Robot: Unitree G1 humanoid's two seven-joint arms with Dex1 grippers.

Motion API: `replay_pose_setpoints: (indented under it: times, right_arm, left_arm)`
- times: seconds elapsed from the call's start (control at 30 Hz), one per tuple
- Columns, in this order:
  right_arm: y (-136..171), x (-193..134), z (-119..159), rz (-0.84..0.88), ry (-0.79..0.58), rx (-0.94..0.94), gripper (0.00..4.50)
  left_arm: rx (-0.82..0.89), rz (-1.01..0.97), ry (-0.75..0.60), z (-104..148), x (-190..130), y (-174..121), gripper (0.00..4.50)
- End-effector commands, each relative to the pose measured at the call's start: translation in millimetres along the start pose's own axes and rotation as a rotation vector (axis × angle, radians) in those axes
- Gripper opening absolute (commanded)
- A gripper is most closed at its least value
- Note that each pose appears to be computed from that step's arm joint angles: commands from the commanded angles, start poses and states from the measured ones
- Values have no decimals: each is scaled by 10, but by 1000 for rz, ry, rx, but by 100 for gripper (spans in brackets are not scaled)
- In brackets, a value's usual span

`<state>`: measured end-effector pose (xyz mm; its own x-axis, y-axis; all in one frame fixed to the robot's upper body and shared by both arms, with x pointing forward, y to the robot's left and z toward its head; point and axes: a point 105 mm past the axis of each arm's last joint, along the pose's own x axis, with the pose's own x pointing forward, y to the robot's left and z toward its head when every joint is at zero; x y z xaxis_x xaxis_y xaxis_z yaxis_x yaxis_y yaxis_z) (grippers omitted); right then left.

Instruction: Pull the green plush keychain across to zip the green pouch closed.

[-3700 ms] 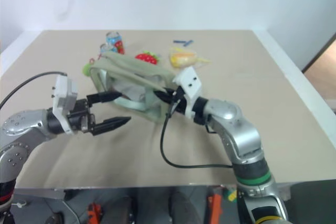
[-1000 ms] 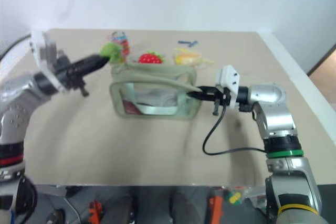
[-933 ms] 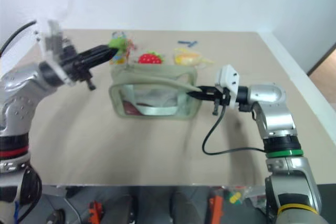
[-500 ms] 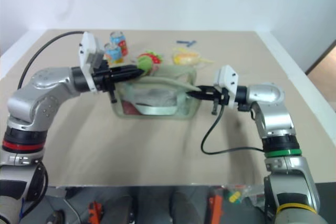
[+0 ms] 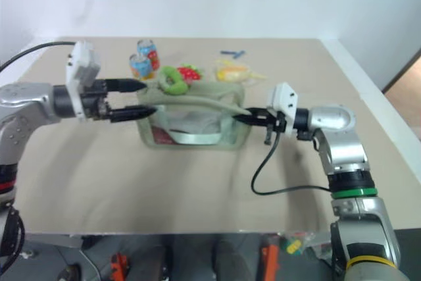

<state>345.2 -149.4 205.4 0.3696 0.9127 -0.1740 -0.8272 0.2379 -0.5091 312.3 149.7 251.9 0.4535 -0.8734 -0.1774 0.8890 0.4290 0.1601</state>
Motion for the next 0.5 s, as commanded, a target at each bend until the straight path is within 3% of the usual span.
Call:
replay_pose_setpoints:
  times: [0.03, 0.23, 0.37, 0.5]
  right_arm:
    - [-22, 0, 2, 6, 9, -15, 0]
    - [-30, 38, 2, 17, 3, -16, 0]
    - [-37, 56, 7, 23, 0, -21, 0]
    - [-41, 57, 17, 25, 0, -24, 0]
  left_arm:
    - [28, 45, 15, -16, -143, -34, 446]
    - [23, 138, 25, -285, -132, -33, 446]
    - [26, 206, -74, -281, -45, 43, 446]
    - [13, 251, -107, -330, -9, 111, 333]
